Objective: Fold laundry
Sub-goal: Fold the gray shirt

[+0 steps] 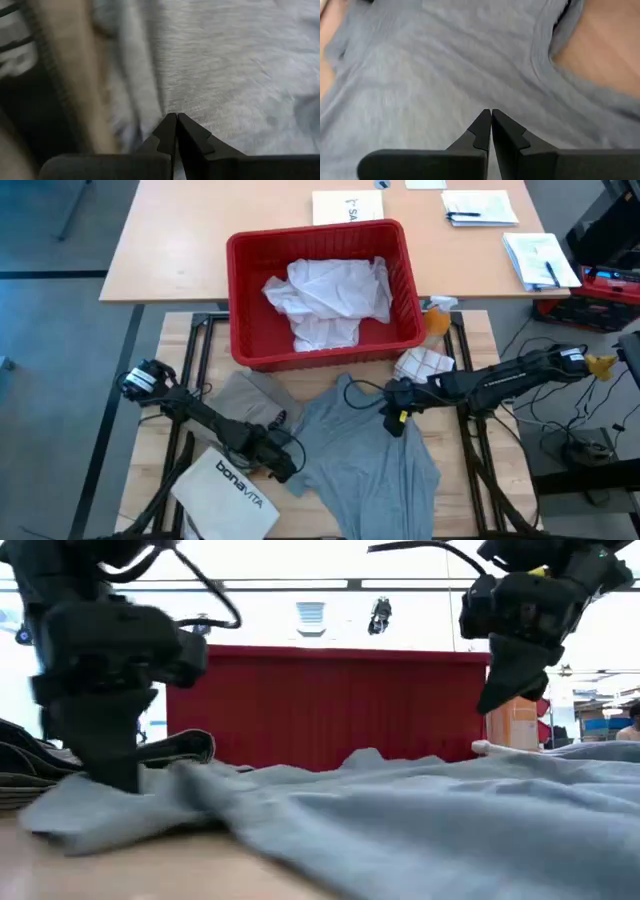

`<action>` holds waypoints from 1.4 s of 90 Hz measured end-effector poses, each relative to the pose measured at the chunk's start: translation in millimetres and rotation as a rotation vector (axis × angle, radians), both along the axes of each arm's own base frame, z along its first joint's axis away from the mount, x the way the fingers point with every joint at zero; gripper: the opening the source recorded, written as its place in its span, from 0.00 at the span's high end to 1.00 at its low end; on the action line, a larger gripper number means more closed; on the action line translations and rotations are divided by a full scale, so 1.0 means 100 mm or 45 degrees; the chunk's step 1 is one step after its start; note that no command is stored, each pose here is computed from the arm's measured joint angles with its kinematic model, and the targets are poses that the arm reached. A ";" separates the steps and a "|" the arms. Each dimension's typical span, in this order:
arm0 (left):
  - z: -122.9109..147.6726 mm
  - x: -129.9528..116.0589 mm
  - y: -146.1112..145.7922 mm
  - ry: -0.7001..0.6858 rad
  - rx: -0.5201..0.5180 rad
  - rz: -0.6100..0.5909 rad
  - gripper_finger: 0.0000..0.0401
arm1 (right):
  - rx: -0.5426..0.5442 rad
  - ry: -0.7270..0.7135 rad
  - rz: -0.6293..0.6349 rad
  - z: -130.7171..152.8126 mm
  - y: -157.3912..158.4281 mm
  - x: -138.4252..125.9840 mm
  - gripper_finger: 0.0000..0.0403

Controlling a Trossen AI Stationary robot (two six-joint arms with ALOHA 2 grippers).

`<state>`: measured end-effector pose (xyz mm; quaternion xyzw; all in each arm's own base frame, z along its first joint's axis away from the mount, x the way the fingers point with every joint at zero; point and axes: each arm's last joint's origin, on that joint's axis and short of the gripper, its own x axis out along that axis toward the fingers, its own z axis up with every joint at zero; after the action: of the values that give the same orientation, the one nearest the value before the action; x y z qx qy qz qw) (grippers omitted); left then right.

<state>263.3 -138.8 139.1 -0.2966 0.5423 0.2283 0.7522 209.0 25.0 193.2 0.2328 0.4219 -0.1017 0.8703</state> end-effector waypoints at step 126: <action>0.40 1.47 1.06 -0.427 0.259 -0.330 1.00 | 0.037 0.008 -0.718 0.04 0.21 -0.36 0.46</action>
<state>410.3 -33.2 178.6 -0.1808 0.4176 0.1308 0.8808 172.7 46.0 197.2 0.3532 0.3445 -0.3343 0.8030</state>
